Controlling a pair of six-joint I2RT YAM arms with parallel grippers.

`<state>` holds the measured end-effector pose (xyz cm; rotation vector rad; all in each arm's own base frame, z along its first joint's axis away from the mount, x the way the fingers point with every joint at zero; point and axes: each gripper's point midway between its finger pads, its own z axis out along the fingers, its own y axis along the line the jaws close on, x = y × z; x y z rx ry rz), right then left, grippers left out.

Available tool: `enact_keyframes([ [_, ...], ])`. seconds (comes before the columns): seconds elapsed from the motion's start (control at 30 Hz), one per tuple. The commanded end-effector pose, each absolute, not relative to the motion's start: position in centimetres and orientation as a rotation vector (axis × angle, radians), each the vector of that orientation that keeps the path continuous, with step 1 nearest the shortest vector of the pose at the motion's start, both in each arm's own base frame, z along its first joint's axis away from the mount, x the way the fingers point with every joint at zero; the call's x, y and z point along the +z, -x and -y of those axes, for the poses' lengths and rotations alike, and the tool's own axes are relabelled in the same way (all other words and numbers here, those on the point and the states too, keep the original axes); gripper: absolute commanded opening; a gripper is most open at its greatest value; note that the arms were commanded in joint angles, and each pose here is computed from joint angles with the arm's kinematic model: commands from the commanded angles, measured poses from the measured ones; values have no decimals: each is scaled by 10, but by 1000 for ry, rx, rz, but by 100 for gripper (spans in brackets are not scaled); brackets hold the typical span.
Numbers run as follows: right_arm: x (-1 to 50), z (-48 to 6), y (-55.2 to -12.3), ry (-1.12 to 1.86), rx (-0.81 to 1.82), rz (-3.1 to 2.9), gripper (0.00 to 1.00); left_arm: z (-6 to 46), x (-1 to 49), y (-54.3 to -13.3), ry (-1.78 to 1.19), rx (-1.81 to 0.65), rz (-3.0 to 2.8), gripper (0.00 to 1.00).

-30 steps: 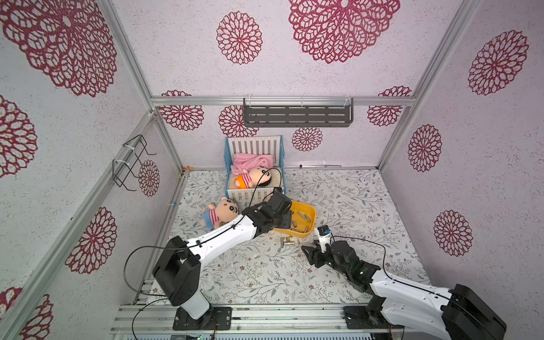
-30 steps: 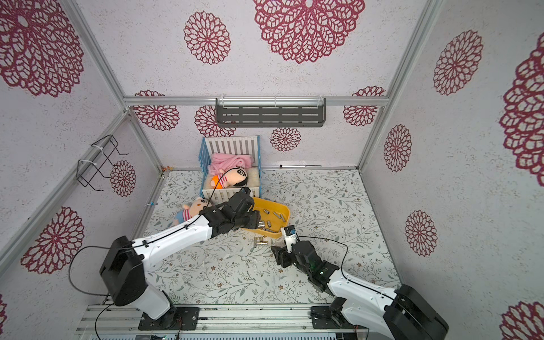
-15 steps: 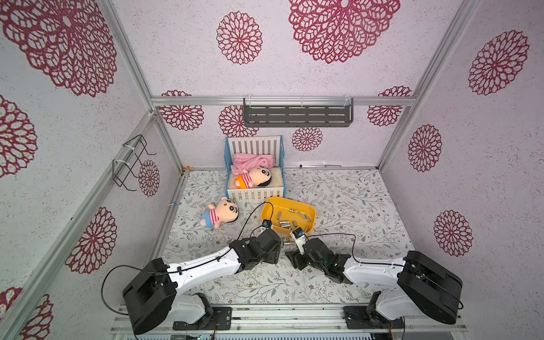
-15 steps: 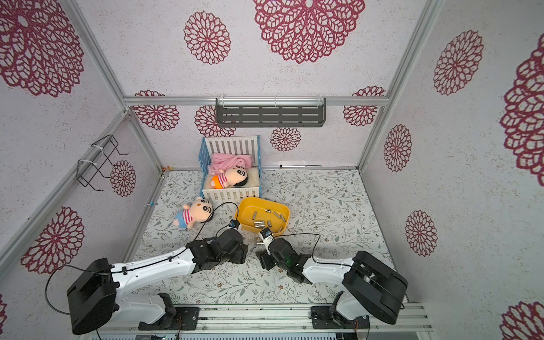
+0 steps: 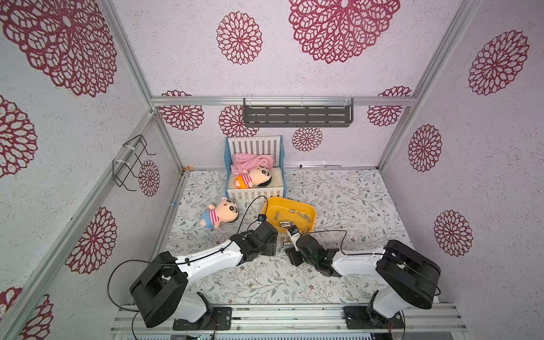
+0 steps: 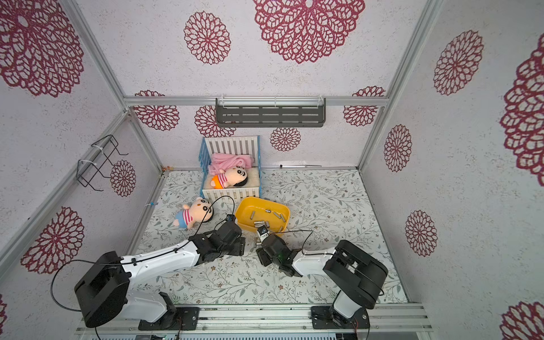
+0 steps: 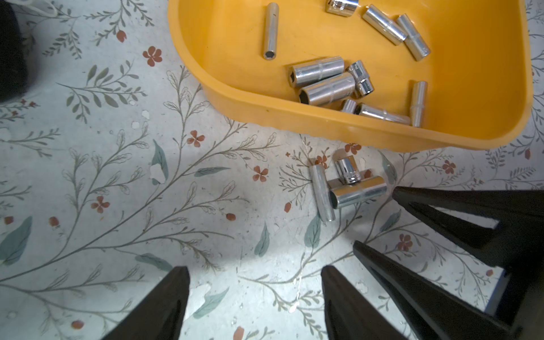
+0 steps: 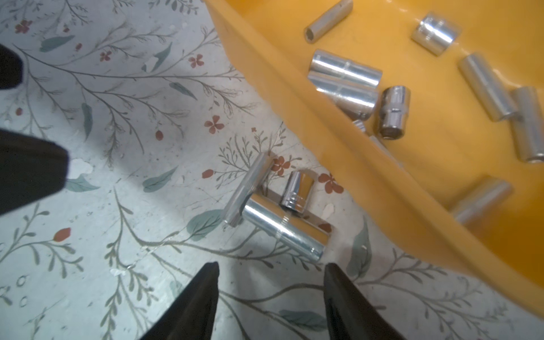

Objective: Put the screws on the desktop into the storage box
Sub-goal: Pick up the screw from the center of the board.

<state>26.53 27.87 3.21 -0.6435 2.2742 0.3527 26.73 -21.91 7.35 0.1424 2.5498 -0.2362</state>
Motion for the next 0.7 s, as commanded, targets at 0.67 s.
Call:
enact_keyframes([
  [0.67,12,-275,-289,603,211,-2357,53,233,72,-276,-144,-300,-2564,77],
])
